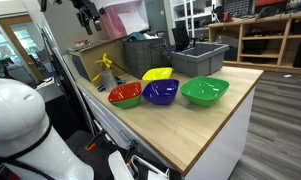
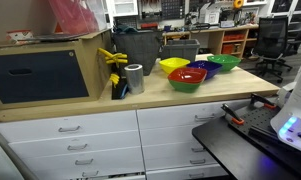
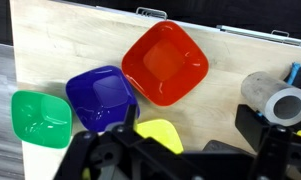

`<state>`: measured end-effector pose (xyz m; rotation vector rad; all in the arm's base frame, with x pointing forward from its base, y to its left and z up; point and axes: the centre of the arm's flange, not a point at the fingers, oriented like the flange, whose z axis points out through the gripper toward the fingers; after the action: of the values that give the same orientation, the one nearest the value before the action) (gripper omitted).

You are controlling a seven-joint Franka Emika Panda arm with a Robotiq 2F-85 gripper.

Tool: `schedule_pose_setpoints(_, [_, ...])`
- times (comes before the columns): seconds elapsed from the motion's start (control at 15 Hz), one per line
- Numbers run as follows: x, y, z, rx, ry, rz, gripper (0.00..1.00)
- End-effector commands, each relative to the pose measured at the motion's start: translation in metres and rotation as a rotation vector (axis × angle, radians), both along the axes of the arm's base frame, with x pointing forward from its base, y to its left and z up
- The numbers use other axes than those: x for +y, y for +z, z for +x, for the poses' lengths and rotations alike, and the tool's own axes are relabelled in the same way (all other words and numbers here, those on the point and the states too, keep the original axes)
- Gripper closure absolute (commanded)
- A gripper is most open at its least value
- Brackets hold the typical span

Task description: Put the blue bowl inside the orange bowl

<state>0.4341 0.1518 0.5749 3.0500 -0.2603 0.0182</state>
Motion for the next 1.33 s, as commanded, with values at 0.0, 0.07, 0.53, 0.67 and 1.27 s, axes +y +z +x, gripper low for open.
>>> schedule_pose_setpoints(0.0, [0.000,0.000,0.000,0.000,0.000,0.000,0.00])
schedule_pose_setpoints(0.07, [0.000,0.000,0.000,0.000,0.000,0.000,0.00])
schedule_pose_setpoints(0.53, [-0.029,-0.001,0.028,-0.031,-0.065,-0.032,0.00])
schedule_pose_setpoints(0.67, [-0.054,0.000,0.040,-0.033,-0.105,-0.032,0.00])
schedule_pose_setpoints(1.27, [-0.167,-0.019,0.102,-0.006,-0.302,-0.002,0.00])
